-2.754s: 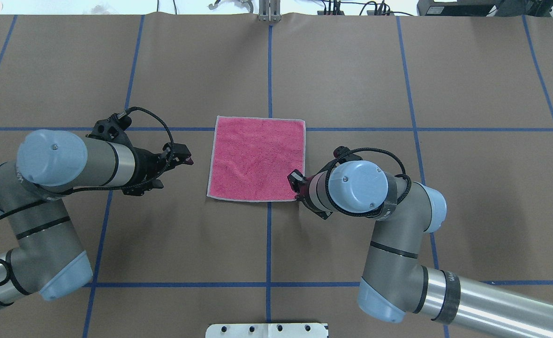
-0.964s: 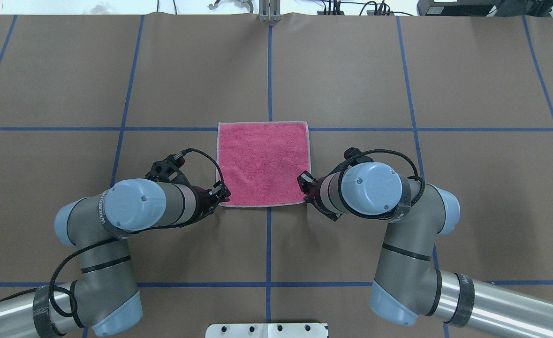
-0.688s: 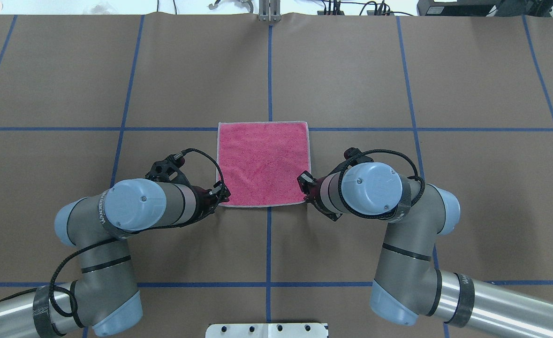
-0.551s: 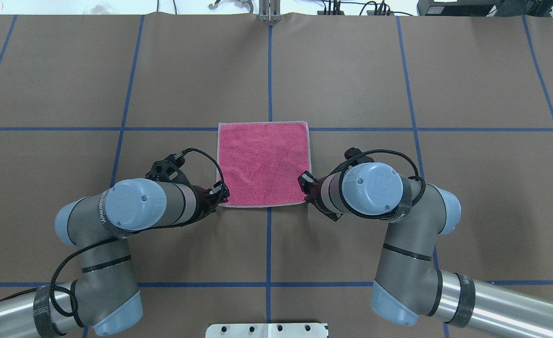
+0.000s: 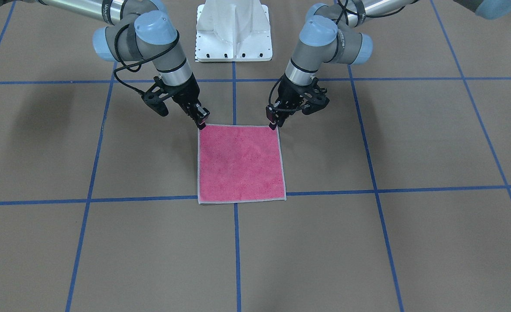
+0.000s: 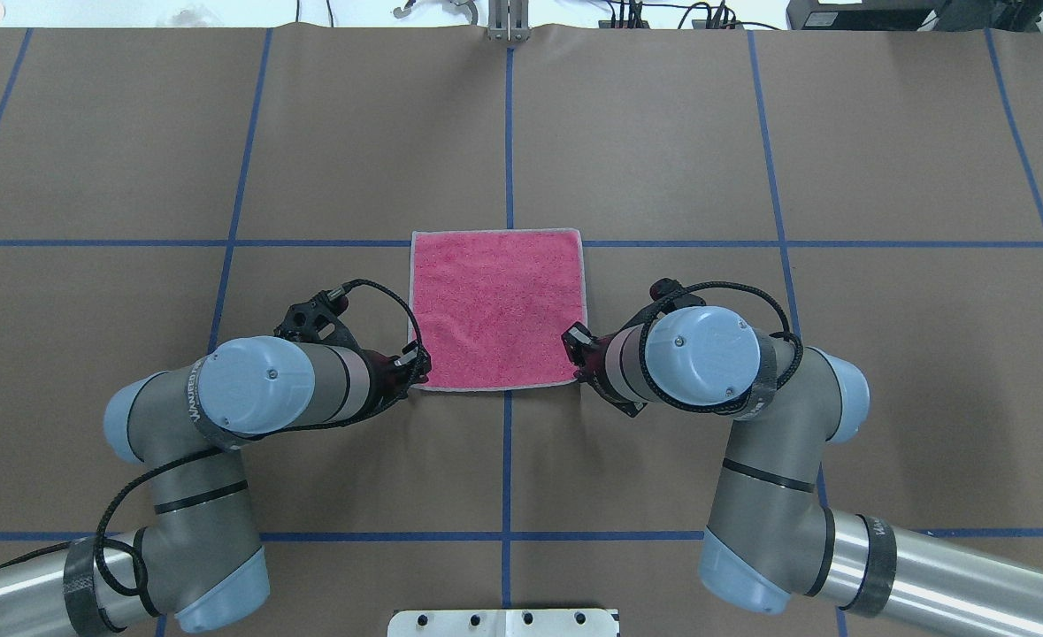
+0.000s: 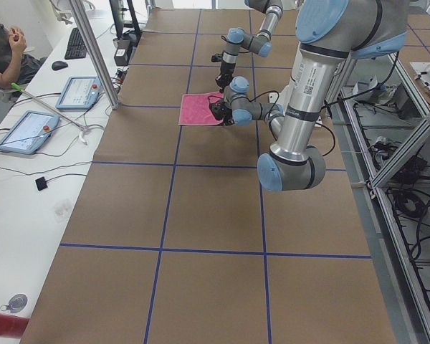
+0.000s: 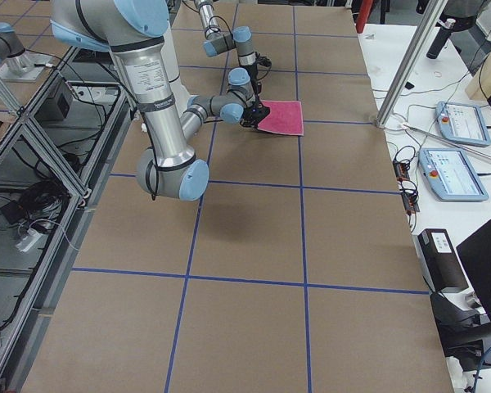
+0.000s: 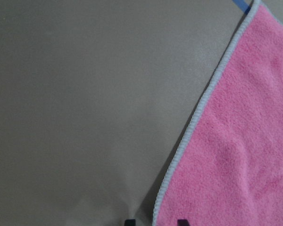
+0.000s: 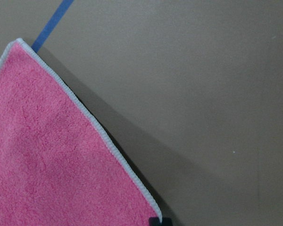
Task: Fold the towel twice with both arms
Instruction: 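Pinch the two near towel corners with both grippers, then lift the near corners and carry them over toward the far towel edge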
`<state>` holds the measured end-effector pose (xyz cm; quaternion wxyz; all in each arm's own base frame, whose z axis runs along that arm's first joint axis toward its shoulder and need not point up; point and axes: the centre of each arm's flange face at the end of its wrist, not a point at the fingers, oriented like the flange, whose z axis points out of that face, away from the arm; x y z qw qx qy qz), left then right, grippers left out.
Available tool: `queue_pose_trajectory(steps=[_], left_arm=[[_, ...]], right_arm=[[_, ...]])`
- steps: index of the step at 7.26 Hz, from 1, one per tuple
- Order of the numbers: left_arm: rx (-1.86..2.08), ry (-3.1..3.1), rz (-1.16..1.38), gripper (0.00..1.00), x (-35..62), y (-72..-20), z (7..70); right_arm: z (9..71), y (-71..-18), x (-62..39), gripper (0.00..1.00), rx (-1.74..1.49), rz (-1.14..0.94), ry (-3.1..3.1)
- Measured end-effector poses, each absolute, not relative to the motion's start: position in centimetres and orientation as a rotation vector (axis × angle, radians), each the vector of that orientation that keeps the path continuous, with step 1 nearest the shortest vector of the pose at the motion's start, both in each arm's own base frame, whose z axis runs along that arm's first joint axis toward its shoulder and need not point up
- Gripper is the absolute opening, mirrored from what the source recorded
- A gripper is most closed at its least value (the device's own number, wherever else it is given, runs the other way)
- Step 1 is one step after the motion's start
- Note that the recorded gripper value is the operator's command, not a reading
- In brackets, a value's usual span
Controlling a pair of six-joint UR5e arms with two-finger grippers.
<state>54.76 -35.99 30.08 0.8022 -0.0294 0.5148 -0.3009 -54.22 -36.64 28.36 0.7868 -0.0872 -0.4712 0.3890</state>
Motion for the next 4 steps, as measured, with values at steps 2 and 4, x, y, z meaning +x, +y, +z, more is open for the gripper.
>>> queue_pose_trajectory(steps=[2, 4], left_arm=[[-0.063, 1.103, -0.646, 0.0, 54.76, -35.99, 30.07], [-0.064, 1.112, -0.644, 0.0, 54.59, -35.92, 29.67]], right_arm=[[28.37, -36.64, -54.2, 0.0, -0.188, 0.838, -1.016], [28.38, -36.6, -53.82, 0.0, -0.188, 0.839, -1.019]])
